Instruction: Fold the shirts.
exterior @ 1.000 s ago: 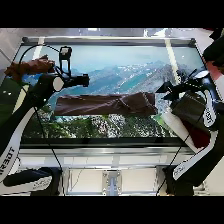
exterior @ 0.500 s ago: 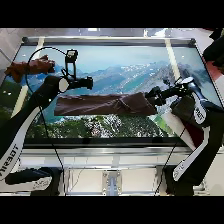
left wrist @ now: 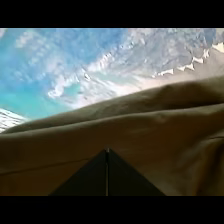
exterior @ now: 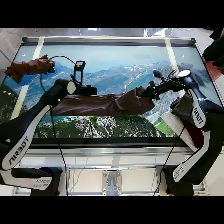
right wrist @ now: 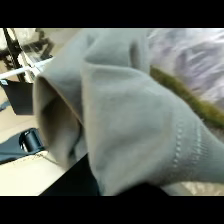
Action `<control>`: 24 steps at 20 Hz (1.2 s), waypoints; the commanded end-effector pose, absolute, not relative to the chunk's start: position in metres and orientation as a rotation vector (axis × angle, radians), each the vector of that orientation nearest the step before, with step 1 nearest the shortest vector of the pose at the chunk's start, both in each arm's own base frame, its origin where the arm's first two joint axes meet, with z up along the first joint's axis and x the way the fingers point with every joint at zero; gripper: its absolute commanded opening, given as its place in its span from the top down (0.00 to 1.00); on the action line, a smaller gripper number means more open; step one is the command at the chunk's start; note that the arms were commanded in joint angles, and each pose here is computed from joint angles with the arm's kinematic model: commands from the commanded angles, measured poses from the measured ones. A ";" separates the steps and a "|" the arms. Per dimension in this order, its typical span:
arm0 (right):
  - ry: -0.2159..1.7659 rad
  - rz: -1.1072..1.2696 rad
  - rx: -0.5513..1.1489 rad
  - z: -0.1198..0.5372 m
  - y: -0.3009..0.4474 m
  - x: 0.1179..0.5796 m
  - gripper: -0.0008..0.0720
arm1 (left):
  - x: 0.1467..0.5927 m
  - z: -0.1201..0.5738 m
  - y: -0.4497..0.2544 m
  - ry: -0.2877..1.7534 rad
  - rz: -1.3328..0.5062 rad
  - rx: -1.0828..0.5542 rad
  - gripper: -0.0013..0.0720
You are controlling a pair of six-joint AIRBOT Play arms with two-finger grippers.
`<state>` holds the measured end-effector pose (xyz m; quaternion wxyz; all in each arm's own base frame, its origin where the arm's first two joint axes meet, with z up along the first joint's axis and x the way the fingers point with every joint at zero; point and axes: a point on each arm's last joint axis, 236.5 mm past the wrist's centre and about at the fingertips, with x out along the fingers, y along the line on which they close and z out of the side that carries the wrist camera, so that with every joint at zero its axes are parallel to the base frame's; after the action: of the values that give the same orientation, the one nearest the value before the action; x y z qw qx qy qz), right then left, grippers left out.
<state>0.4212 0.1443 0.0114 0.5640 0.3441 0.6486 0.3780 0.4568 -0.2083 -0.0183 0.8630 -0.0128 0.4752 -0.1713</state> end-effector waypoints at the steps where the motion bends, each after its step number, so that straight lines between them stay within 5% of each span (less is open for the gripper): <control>1: 1.448 0.922 0.761 0.069 0.150 0.415 0.97 | 0.424 -0.062 -0.240 1.154 -0.413 -0.040 0.97; 7: 1.361 0.857 0.661 0.130 0.158 0.428 0.97 | 0.369 -0.088 -0.343 1.201 -0.580 -0.095 0.97; 11: 1.368 0.846 0.619 0.145 0.181 0.425 0.97 | 0.396 -0.030 -0.359 0.988 -0.612 -0.141 0.97; 16: 1.277 0.784 0.699 0.155 0.238 0.450 0.97 | 0.436 0.089 -0.221 0.802 -0.431 -0.024 0.97; 20: 1.102 0.775 0.725 0.164 0.323 0.471 0.97 | 0.401 0.166 -0.091 0.762 -0.197 0.019 0.97; 24: 1.054 0.847 0.730 0.139 0.431 0.451 0.97 | 0.359 0.233 -0.034 0.622 -0.081 -0.035 0.97</control>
<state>0.4545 0.3663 0.1466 0.7056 0.3147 0.5124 0.3749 0.3957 -0.0823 0.1952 0.9381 -0.0156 0.3333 -0.0927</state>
